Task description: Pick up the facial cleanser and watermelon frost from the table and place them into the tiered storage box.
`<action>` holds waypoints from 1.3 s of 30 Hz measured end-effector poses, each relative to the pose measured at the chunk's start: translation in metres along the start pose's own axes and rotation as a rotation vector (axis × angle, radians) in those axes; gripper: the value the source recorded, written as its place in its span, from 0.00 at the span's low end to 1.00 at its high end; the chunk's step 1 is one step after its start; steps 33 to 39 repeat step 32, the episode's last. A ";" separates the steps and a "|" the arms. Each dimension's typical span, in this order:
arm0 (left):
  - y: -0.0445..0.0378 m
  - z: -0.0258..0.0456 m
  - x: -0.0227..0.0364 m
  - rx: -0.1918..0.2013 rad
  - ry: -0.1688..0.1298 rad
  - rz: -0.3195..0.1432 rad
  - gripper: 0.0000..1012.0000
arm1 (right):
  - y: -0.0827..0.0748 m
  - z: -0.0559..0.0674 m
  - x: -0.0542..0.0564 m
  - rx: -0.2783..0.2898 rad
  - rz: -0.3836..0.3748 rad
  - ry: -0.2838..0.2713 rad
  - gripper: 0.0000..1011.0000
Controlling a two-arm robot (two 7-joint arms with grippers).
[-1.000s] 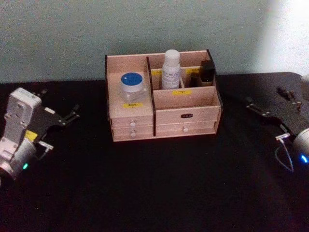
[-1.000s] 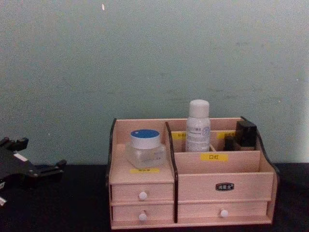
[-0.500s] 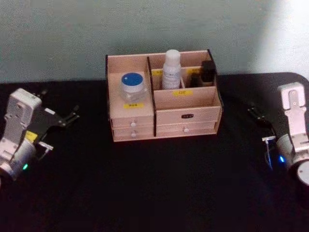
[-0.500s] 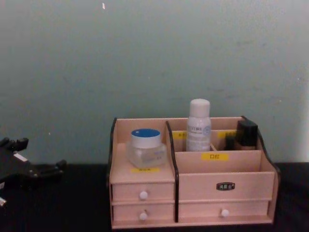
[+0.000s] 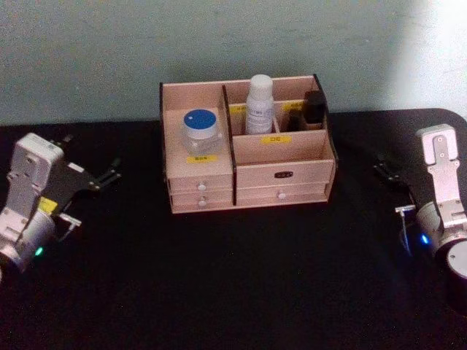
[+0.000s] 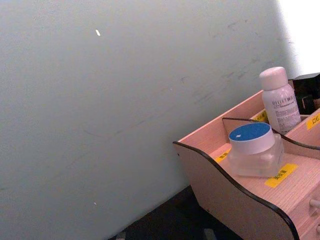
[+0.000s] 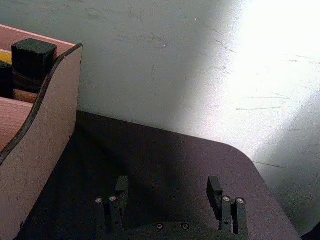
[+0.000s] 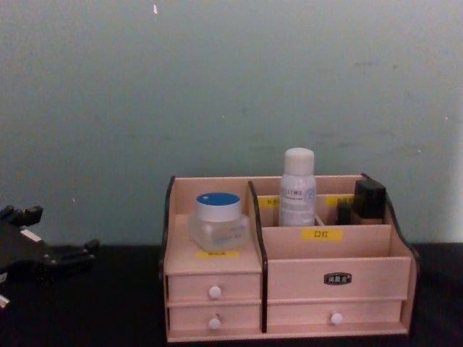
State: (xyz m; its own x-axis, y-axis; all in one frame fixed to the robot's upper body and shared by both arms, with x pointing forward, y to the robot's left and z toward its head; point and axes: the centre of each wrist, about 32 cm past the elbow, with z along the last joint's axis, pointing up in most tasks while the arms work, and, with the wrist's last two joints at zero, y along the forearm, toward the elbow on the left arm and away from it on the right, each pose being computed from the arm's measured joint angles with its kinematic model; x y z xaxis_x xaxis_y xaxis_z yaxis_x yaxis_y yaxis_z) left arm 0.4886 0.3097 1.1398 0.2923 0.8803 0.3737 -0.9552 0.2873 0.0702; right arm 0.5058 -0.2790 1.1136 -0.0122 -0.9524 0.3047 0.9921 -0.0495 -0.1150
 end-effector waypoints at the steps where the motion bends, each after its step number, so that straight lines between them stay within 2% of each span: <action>1: 0.0000 0.0000 0.0000 0.000 0.000 0.000 0.99 | 0.000 0.000 0.000 0.000 0.000 0.000 0.99; 39: 0.0000 0.0000 0.0000 0.000 0.000 0.000 0.99 | -0.001 0.001 0.001 0.002 0.003 0.002 0.99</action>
